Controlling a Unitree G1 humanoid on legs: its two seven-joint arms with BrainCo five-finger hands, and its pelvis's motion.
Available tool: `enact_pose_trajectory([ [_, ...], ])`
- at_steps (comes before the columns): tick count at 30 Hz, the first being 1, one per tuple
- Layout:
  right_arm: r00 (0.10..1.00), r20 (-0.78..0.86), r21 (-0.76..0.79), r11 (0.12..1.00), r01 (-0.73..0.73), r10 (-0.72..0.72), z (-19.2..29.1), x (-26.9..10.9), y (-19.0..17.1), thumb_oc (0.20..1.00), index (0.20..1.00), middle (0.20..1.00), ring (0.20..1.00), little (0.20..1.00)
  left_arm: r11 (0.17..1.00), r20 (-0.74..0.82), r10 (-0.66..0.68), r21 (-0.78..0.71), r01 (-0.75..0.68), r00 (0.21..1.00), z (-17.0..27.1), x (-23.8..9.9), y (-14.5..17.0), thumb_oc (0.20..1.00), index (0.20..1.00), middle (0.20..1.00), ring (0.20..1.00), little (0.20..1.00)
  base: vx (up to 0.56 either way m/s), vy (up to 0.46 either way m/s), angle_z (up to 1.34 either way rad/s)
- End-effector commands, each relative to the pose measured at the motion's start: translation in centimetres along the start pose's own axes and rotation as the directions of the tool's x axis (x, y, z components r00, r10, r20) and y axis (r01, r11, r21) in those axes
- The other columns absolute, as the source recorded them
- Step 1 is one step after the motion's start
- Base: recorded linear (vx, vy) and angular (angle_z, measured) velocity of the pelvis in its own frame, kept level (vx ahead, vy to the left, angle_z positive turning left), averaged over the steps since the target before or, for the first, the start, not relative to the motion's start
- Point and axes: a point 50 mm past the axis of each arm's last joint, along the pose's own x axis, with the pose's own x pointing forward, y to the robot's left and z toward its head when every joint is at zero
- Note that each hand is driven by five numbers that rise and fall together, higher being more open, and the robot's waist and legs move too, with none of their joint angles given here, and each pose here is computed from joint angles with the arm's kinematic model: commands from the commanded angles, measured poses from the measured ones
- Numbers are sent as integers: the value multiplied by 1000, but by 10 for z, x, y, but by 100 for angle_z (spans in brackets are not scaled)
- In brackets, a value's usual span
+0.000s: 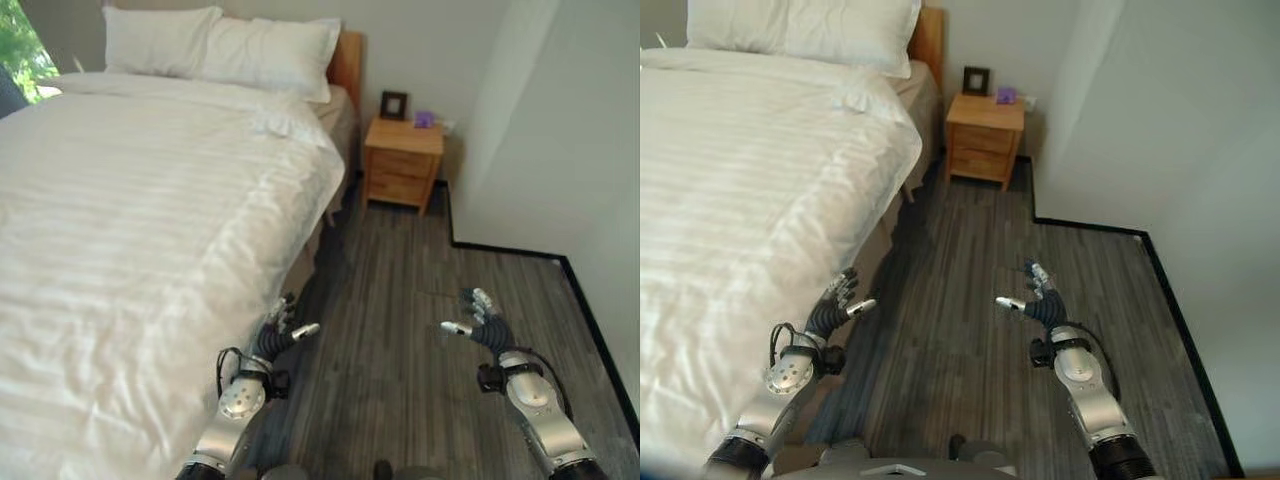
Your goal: Making the bed.
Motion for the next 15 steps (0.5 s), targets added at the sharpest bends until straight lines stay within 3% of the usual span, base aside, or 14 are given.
enact_pose_trajectory([
  [1,975,223,-17,1000,-6,10,47,13,-8,1000,1000,1000,1000,1000,997,139,11,-80,1,990,25,6,-2,1000,1000,1000,1000,1000,268,27,-53],
  [15,969,210,-133,986,-103,130,43,11,17,1000,1000,1000,1000,1000,996,104,-33,-84,42,994,16,0,-9,1000,1000,1000,1000,1000,528,48,-47],
])
